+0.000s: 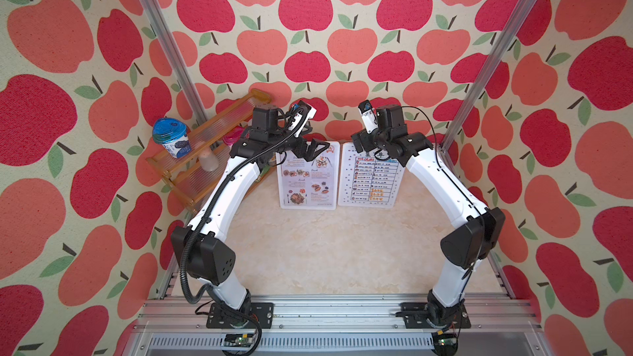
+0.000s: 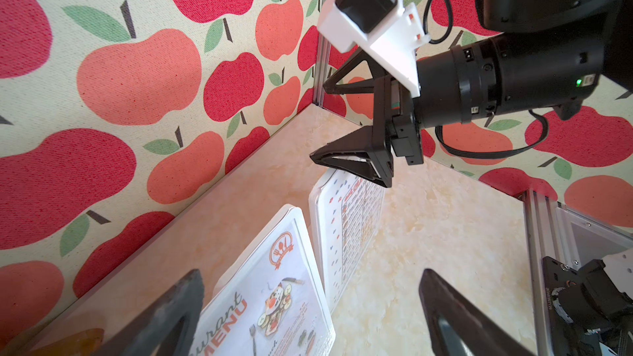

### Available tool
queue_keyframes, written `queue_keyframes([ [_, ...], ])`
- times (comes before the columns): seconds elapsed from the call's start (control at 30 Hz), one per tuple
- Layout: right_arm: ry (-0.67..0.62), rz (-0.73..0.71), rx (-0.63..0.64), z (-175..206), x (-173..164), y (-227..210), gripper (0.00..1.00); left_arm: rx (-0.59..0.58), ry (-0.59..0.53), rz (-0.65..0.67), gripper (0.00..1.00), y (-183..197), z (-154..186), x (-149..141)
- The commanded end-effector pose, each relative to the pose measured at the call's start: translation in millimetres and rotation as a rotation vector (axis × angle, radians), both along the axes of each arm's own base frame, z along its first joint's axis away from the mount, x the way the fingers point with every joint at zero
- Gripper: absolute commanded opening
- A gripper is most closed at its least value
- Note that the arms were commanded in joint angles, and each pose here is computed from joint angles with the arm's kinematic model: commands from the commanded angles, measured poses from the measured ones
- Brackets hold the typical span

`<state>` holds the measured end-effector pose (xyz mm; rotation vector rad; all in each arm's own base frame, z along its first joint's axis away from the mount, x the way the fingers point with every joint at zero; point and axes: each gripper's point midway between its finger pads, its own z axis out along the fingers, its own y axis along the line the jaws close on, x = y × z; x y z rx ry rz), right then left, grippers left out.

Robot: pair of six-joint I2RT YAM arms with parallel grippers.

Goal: Insert the menus into the narrow rack
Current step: Insert the menu into the narrow rack.

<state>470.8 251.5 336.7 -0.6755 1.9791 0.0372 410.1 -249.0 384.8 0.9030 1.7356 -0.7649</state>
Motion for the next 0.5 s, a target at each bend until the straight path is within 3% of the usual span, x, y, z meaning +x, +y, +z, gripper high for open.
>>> queue_keyframes([
  [0.0,0.025,-0.011,-0.015,-3,-9,-4,0.99,-0.029,-0.039,0.025,0.99,7,16,-2],
  [0.2,-0.068,-0.114,-0.052,31,-16,-45,0.99,-0.038,-0.052,0.041,0.99,14,25,-7],
  [0.33,-0.045,-0.195,-0.055,18,-22,-81,0.99,-0.034,-0.077,0.103,1.00,29,31,-11],
  [0.47,-0.009,-0.253,-0.027,-6,-32,-112,0.99,-0.105,-0.091,0.181,0.99,57,41,-17],
])
